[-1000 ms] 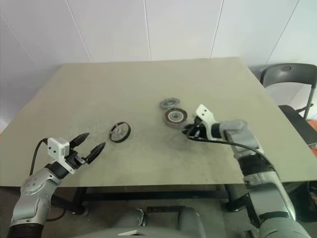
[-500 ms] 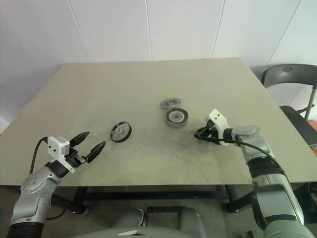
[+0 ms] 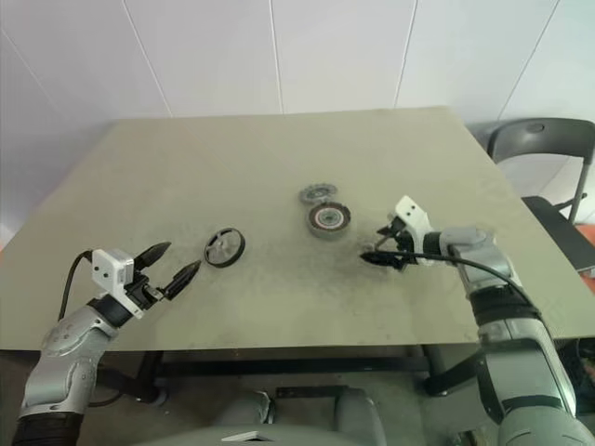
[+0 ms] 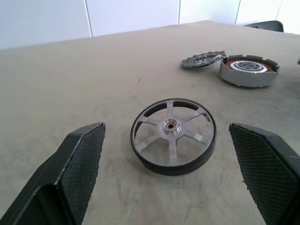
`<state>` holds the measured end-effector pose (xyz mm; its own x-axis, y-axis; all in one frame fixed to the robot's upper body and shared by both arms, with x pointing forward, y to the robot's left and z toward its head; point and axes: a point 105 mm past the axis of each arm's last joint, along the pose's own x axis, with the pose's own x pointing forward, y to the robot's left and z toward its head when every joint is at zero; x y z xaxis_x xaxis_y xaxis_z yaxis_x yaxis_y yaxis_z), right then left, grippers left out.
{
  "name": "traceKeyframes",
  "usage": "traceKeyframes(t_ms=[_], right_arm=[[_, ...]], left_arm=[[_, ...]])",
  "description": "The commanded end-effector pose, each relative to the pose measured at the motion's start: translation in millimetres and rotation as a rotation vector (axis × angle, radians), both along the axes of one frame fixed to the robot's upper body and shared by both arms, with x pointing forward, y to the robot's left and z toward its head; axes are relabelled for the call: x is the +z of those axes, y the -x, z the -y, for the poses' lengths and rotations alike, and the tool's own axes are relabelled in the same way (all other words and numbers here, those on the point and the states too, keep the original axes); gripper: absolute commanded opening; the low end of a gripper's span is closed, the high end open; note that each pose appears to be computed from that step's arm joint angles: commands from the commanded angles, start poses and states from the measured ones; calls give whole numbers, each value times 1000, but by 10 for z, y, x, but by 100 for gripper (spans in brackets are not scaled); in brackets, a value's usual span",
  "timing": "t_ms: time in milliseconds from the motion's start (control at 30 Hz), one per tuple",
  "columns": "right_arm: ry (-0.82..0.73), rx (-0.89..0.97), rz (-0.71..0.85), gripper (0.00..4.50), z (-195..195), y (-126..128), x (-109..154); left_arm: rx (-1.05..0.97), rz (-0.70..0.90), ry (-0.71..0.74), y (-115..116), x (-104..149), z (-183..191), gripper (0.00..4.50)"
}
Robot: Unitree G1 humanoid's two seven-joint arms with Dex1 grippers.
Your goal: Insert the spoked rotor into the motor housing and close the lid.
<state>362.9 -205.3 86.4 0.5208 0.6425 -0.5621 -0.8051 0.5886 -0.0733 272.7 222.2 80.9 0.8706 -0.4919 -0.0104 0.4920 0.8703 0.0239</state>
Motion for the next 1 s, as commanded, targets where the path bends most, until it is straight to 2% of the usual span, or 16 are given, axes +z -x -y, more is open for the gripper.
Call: traceKeyframes(t_ms=[33, 167, 233, 333, 533, 667, 1000], right_arm=[[63, 111, 70, 446, -309, -152, 303], [98, 172, 49, 446, -642, -278, 443], [228, 155, 35, 446, -770, -399, 470], [295, 208, -13, 446, -966, -449, 537], [417, 205, -98, 446, -1007, -519, 508], [491, 226, -142, 446, -953, -495, 394], [481, 262, -98, 446, -1051, -502, 270]], left_arm=[[-11, 49, -22, -25, 152, 29, 450], [-9, 51, -17, -31, 158, 53, 450], [-1, 51, -12, -21, 150, 49, 450], [6, 50, -9, 6, 134, 42, 450], [16, 52, -8, 19, 128, 35, 450], [30, 57, -6, 37, 128, 22, 450], [25, 58, -8, 19, 115, 18, 450]])
